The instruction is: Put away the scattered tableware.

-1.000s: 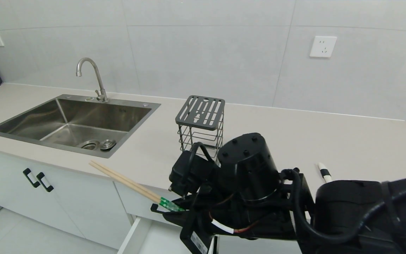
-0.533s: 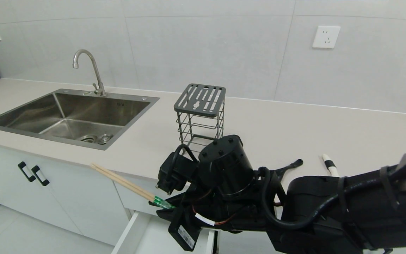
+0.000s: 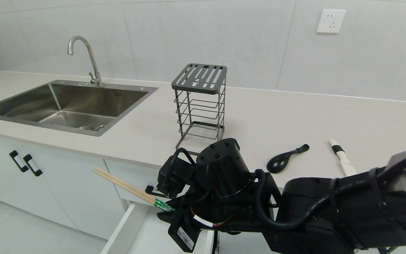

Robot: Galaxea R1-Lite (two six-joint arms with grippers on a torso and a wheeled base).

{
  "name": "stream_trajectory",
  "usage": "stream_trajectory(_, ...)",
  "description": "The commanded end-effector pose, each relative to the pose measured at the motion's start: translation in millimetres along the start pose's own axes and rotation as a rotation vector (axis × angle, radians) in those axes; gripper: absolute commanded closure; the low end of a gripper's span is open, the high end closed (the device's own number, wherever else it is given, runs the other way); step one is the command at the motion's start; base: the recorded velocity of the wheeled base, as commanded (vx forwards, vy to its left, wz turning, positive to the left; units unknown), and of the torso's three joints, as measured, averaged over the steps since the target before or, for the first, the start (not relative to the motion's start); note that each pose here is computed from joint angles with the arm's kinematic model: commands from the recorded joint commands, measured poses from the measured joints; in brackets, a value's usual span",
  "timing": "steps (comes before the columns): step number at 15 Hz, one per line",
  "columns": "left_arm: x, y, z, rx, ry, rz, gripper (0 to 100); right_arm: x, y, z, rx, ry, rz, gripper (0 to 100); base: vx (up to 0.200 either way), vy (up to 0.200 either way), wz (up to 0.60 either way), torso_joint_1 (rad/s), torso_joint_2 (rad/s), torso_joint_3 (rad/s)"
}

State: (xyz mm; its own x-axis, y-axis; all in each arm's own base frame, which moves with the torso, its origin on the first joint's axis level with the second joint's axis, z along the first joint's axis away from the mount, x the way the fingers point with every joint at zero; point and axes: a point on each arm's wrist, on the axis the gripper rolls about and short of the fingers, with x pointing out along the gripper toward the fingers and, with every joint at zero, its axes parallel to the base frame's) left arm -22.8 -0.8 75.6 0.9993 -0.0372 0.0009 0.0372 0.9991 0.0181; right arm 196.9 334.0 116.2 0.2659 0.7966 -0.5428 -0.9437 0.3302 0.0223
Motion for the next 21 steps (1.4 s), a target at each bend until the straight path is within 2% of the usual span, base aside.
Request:
stream_trajectory(1,0,0.0,0.1,0.0,-0.001,0.0,0,1,0,-1,0.0,0.004,0.001,100,0.0,0.0,0.0,-0.036,0.07,0.036)
stream_trajectory(6,0,0.0,0.1,0.0,-0.001,0.0,0,4,-1,-4,0.004,0.014,0.001,100,0.0,0.0,0.0,-0.163,0.33,0.152)
stream_trajectory(13,0,0.0,0.1,0.0,-0.001,0.0,0,10,-7,-10,0.018,0.035,-0.007,100,0.0,0.0,0.0,-0.25,0.46,0.213)
stream_trajectory(21,0,0.0,0.1,0.0,-0.001,-0.001,0,17,-11,-18,0.024,0.06,-0.012,100,0.0,0.0,0.0,-0.223,0.33,0.122)
